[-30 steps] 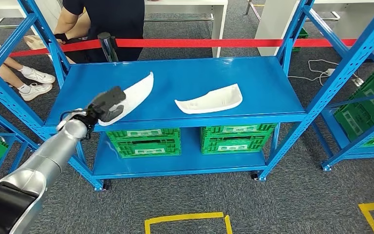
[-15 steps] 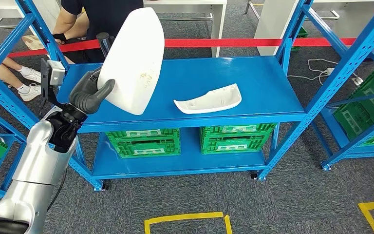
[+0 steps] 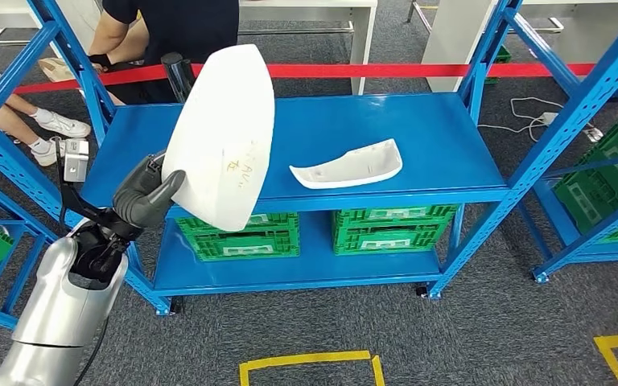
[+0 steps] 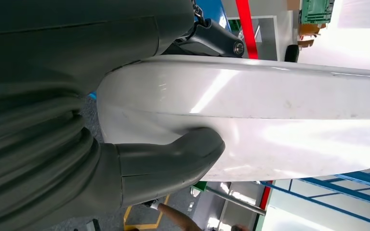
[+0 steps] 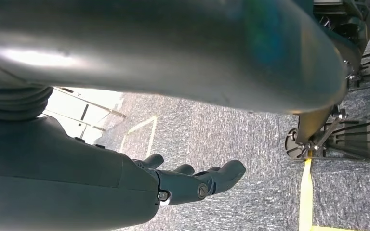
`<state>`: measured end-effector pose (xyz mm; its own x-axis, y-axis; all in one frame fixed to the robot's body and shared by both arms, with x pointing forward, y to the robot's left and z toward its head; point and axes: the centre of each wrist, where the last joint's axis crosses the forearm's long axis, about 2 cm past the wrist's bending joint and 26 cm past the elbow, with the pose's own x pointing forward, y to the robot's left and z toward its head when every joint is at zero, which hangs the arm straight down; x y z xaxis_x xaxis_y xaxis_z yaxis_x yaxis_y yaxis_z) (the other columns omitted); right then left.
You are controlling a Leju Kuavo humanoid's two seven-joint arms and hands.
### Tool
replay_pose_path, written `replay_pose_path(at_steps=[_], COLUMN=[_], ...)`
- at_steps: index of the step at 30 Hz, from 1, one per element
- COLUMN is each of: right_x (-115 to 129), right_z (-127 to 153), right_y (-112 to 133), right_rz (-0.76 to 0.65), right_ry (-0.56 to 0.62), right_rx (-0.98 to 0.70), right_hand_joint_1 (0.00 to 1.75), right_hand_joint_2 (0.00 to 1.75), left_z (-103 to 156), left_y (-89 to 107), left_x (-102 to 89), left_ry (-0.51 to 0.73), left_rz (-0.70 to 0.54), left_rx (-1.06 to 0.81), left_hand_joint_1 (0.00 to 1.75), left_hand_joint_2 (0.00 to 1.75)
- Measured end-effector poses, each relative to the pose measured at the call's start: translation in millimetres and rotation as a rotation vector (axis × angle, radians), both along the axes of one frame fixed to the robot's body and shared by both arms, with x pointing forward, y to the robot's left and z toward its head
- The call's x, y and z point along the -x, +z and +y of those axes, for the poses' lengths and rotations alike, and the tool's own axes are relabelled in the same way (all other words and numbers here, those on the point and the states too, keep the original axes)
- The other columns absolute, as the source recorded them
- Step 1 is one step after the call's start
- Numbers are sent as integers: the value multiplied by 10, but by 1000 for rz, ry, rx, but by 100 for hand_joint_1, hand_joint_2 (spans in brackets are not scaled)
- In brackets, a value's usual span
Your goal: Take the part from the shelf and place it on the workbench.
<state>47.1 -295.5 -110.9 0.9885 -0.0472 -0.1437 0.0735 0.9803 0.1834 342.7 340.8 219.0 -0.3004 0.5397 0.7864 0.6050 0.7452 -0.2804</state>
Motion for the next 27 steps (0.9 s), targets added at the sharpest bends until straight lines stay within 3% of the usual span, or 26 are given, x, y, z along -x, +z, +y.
replay_pose_path(at_steps=[27], right_x=[29], right_z=[4], right_y=[-3], right_rz=[6], right_ry=[-24], right_rx=[-4], right_hand_joint_1=[0], right_hand_joint_2=[0], left_z=[-38], left_y=[-325], left_x=[124], left_ry=[8], left_rz=[113], left_rx=[-111], left_hand_joint_1=[175], left_hand_joint_2=[175])
